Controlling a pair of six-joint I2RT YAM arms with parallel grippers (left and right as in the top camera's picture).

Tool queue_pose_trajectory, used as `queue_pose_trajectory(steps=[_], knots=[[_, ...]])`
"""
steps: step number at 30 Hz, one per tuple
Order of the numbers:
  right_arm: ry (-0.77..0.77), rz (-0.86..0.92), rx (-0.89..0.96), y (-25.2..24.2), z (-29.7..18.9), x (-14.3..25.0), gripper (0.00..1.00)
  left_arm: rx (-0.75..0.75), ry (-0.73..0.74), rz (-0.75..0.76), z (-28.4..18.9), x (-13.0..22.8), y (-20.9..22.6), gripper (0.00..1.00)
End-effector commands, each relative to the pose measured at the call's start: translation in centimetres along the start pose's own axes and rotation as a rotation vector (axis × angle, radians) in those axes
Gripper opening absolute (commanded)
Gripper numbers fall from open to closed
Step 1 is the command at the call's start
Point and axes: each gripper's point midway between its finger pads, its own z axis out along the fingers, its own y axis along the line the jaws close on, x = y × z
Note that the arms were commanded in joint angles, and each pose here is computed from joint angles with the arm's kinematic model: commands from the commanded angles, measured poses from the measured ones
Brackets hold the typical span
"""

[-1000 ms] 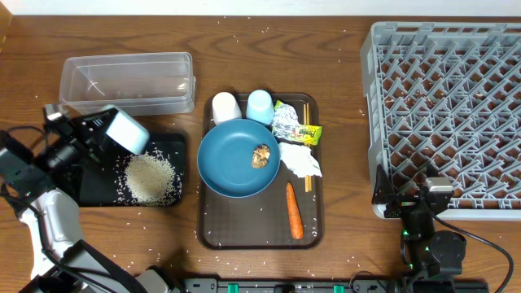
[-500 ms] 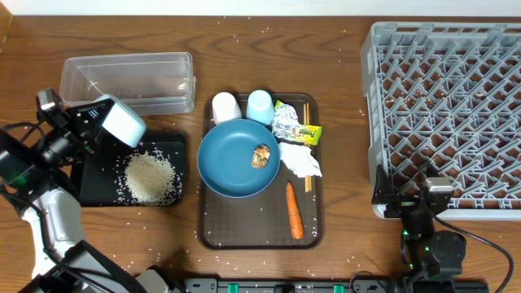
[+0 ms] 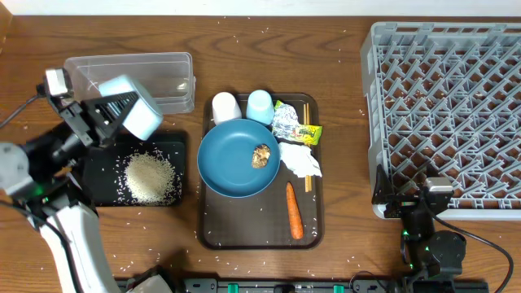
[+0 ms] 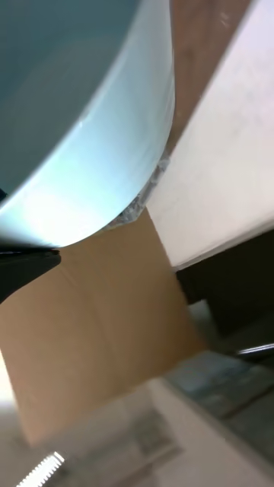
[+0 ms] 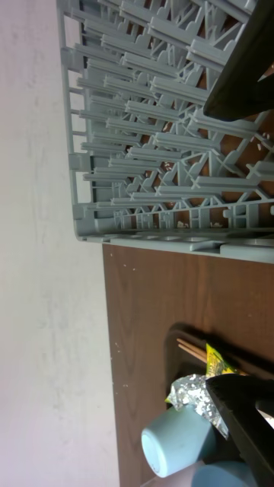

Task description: Sort waste into correct bins and load items into the dishwasher rack

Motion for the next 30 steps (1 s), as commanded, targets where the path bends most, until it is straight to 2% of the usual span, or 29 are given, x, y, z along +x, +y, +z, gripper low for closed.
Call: queue_pose_trajectory(steps=[1, 5, 11, 12, 14, 17, 21, 25, 27, 30], knots=[[0.001, -0.005, -0.007, 0.2, 0.0, 0.1, 0.99, -0.003, -0.006, 0.103, -0.3, -0.1, -1.0, 0.06], [0.001, -0.005, -0.007, 0.2, 0.0, 0.1, 0.99, -0.020, -0.041, 0.150, -0.8, -1.2, 0.5, 0.06], [0.001, -0.005, -0.007, 0.2, 0.0, 0.1, 0.99, -0.081, -0.172, -0.064, -3.3, -4.8, 6.7, 0.06], [0.001, -0.005, -0.007, 0.2, 0.0, 0.1, 0.99, -0.082, -0.175, -0.138, -3.6, -4.9, 7.7, 0.06], [0.001, -0.005, -0.007, 0.2, 0.0, 0.1, 0.99, -0.071, -0.143, -0.186, -3.6, -4.5, 7.8, 0.06], [0.001, -0.005, -0.007, 0.2, 0.0, 0.1, 0.99, -0.054, -0.098, -0.177, -3.0, -3.6, 6.1, 0.06], [0.001, -0.005, -0.007, 0.2, 0.0, 0.1, 0.99, -0.035, -0.085, -0.093, -2.5, -2.6, 1.1, 0.06], [0.001, -0.005, -0.007, 0.2, 0.0, 0.1, 0.99, -0.029, -0.113, 0.215, -2.5, -1.3, -3.7, 0.06], [0.001, -0.005, -0.007, 0.2, 0.0, 0.1, 0.99, -0.048, -0.131, 0.353, -3.0, -1.4, -4.0, 0.06], [0.001, -0.005, -0.007, 0.2, 0.0, 0.1, 0.99, -0.068, -0.177, 0.295, -3.7, -3.0, -1.9, 0.06]])
